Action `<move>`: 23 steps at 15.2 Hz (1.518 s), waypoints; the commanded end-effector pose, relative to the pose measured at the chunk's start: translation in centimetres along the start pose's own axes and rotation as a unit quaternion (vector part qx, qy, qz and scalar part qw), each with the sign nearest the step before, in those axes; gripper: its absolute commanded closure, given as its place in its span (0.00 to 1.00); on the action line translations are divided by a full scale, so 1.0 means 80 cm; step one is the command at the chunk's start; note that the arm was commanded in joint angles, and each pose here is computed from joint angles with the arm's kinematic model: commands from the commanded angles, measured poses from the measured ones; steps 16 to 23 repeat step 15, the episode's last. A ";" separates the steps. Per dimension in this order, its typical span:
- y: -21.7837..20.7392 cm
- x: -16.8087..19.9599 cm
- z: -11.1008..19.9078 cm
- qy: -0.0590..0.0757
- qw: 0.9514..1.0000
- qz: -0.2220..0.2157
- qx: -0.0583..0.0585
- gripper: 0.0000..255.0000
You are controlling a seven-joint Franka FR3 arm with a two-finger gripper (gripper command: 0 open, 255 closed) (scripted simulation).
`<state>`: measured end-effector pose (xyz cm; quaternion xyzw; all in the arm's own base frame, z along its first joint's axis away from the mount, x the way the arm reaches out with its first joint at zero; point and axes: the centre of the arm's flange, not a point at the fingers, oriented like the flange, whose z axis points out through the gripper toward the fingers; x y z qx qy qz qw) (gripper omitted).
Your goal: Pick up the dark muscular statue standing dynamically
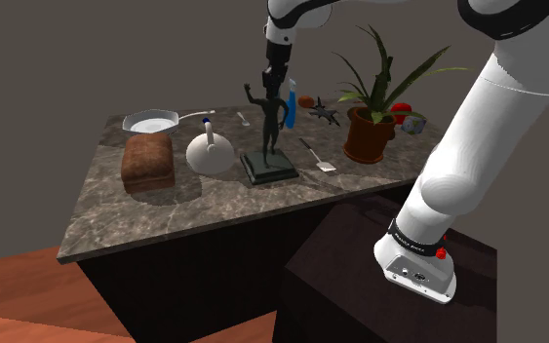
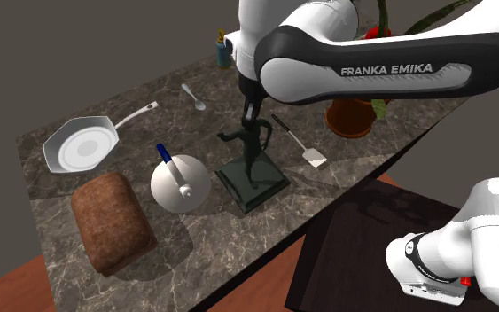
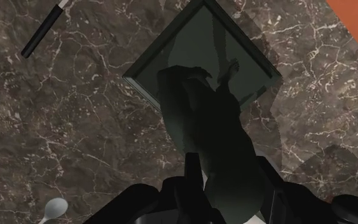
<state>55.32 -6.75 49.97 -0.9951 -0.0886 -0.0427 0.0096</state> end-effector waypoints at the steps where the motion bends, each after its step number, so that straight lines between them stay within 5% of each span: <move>1: 0.000 0.001 -0.012 0.001 1.000 0.000 0.000 1.00; 13: -0.001 0.008 -0.091 0.001 1.000 0.000 0.000 1.00; 23: -0.001 0.008 -0.092 0.001 1.000 0.000 0.000 1.00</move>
